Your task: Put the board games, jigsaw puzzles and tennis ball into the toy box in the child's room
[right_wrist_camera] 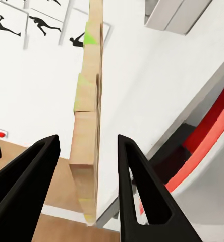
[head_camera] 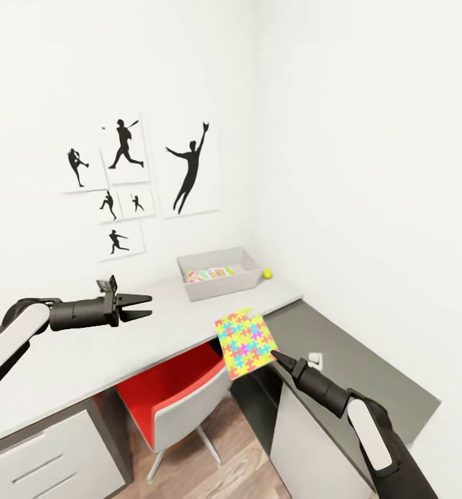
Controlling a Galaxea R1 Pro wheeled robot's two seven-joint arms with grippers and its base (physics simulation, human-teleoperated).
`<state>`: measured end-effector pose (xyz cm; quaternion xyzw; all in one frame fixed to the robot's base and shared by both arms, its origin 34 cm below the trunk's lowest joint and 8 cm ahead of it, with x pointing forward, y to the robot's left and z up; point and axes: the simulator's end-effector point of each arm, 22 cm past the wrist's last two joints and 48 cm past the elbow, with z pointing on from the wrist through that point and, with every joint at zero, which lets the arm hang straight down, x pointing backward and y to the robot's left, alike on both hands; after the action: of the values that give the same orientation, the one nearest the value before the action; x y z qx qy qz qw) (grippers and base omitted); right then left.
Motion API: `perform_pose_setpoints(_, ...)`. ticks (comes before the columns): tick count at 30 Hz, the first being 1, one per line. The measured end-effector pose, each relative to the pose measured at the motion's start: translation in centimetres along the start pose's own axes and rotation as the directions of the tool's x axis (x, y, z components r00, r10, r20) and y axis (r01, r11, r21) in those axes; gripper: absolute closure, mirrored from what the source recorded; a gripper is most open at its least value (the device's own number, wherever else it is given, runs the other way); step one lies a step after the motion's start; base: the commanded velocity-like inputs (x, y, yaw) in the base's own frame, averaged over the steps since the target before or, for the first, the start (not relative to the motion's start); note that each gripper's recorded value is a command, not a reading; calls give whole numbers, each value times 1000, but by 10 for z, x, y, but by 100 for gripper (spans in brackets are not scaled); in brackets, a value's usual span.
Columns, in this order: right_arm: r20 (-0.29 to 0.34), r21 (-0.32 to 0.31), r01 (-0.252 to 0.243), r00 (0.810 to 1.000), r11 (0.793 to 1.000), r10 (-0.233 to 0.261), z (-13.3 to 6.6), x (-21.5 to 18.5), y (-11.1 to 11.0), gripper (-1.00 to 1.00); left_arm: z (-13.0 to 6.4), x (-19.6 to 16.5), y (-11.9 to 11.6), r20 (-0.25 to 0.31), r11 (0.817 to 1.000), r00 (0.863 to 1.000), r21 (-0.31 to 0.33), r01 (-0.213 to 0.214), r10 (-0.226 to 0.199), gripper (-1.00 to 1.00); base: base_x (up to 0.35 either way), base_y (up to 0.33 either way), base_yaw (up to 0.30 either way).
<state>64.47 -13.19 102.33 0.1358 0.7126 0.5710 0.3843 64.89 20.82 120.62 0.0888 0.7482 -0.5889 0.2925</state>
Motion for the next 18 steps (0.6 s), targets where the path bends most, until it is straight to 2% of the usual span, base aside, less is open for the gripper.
perform_pose_setpoints(6, 0, 0, 0, 1000, 1000, 0, 0, 0, 0, 100, 0, 0, 0, 1, 1000, 1000, -2, -1, 1, -100, 231, 176, -183)
perform_pose_setpoints(18, 0, 0, 1, 1000, 1000, -1, 0, 0, 0, 100, 0, 0, 1, 2, 1000, 1000, -2, -2, 2, -100, 267, 136, -11)
